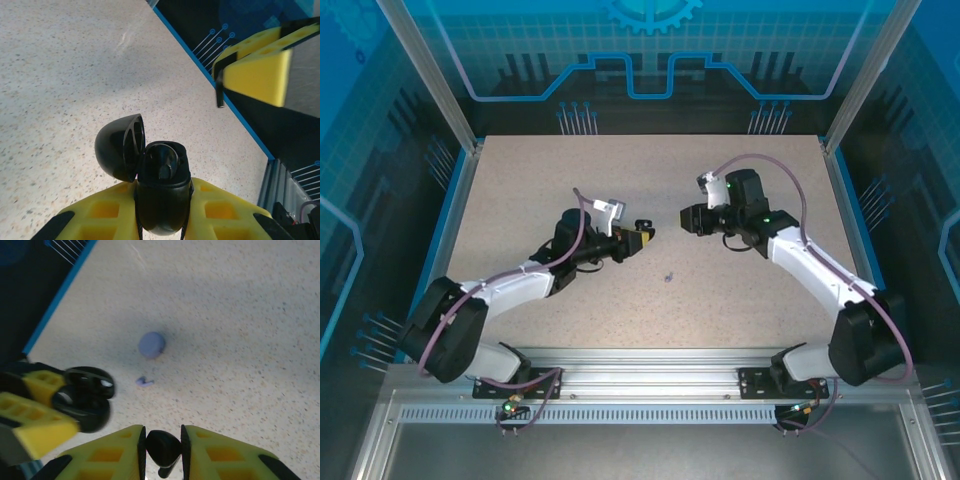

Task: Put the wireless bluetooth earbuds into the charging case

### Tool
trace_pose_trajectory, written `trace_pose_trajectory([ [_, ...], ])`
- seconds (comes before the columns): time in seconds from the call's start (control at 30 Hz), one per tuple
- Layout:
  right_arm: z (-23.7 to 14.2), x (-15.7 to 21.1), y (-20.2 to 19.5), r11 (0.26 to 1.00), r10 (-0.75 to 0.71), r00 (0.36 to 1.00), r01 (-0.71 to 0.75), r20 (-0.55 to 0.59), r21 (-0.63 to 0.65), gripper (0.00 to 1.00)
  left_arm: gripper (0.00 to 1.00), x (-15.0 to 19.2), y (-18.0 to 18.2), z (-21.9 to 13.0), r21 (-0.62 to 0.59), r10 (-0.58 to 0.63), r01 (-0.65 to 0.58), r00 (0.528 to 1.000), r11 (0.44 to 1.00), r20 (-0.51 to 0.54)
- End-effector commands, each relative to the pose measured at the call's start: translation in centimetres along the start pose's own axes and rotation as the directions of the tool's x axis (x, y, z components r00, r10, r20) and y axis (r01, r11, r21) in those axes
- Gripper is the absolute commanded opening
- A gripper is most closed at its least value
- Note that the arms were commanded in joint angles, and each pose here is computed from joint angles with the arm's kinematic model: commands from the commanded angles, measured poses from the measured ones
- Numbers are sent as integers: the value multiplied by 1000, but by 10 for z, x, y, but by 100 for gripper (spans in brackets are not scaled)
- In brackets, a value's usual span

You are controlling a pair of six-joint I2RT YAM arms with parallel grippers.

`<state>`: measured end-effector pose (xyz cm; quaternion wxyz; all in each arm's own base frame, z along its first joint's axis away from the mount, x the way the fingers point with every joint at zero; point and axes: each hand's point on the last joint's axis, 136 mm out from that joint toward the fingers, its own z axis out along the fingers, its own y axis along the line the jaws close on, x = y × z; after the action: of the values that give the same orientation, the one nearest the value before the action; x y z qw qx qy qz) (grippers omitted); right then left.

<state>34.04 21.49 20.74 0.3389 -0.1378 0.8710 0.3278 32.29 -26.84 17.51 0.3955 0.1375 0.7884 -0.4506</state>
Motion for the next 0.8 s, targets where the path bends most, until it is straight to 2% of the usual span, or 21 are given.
trace_pose_trajectory([
  [0.0,-19,-14,20,997,-10,997,15,77,-69,26,0,-25,-29,5,131,56,-65,996,989,74],
  [0.4,-61,-28,64,987,-81,968,112,238,-118,27,0,-30,-84,3,297,248,-281,958,912,144],
  [0.77,-73,-27,92,968,-184,943,223,276,-116,27,0,-37,-109,-3,327,300,-343,937,880,177],
])
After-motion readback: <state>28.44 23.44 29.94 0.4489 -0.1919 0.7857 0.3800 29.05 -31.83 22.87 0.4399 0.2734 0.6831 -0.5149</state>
